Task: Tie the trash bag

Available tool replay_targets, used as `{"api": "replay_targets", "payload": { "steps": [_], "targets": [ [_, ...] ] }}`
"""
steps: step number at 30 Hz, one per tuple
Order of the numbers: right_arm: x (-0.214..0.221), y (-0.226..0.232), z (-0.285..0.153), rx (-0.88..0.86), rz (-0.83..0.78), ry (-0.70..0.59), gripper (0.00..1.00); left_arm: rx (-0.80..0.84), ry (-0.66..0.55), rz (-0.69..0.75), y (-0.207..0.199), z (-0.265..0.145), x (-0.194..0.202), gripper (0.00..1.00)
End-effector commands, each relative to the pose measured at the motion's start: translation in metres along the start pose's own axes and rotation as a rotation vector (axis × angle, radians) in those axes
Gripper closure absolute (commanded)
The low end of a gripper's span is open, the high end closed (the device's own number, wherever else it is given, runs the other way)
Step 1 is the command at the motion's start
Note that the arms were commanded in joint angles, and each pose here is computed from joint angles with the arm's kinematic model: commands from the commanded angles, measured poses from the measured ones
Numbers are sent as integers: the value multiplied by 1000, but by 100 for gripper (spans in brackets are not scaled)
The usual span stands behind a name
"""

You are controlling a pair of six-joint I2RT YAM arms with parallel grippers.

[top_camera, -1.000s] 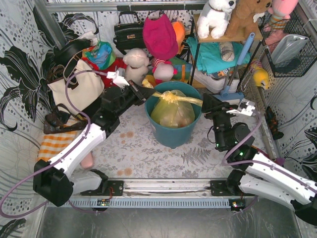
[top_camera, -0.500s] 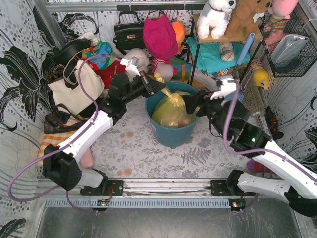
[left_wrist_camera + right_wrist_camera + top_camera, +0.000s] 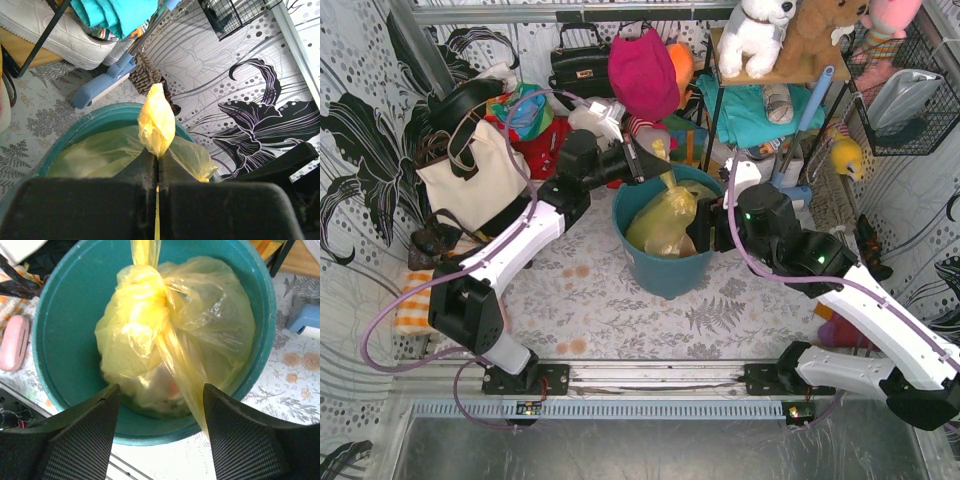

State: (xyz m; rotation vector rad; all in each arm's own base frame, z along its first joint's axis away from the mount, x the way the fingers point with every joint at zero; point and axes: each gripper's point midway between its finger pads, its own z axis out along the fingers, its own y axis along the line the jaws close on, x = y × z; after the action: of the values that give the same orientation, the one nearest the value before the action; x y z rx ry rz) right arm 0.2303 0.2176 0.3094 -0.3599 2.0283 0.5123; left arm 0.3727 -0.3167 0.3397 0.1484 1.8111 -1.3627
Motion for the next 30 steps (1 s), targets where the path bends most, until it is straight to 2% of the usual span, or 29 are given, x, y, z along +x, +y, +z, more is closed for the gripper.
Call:
{"api": "replay_targets", "payload": {
  "steps": [1,6,11,21,26,28,30],
  "targets": [
    [-2,-5,-13,-2,-17,21,34,73,-14,72,-18,2,-14,100],
    [-11,-16,-9,37,-52,9,34,74,3,70,-14,5,-11,100],
    [-20,-18,1,32,-100,39,40,77,6,70,-14,5,-10,100],
    [-6,-23,10,5,-168,145,50,82,7,75,-14,5,-11,100],
    [-1,-18,10,-24,-173,172,64,80,5,77,-14,6,-13,100],
    [-1,-13,9,-52,-166,173,73,76,1,79,-13,5,-14,100],
    [-2,-6,7,-87,-156,176,86,68,-6,79,-11,5,-16,100]
  ]
}}
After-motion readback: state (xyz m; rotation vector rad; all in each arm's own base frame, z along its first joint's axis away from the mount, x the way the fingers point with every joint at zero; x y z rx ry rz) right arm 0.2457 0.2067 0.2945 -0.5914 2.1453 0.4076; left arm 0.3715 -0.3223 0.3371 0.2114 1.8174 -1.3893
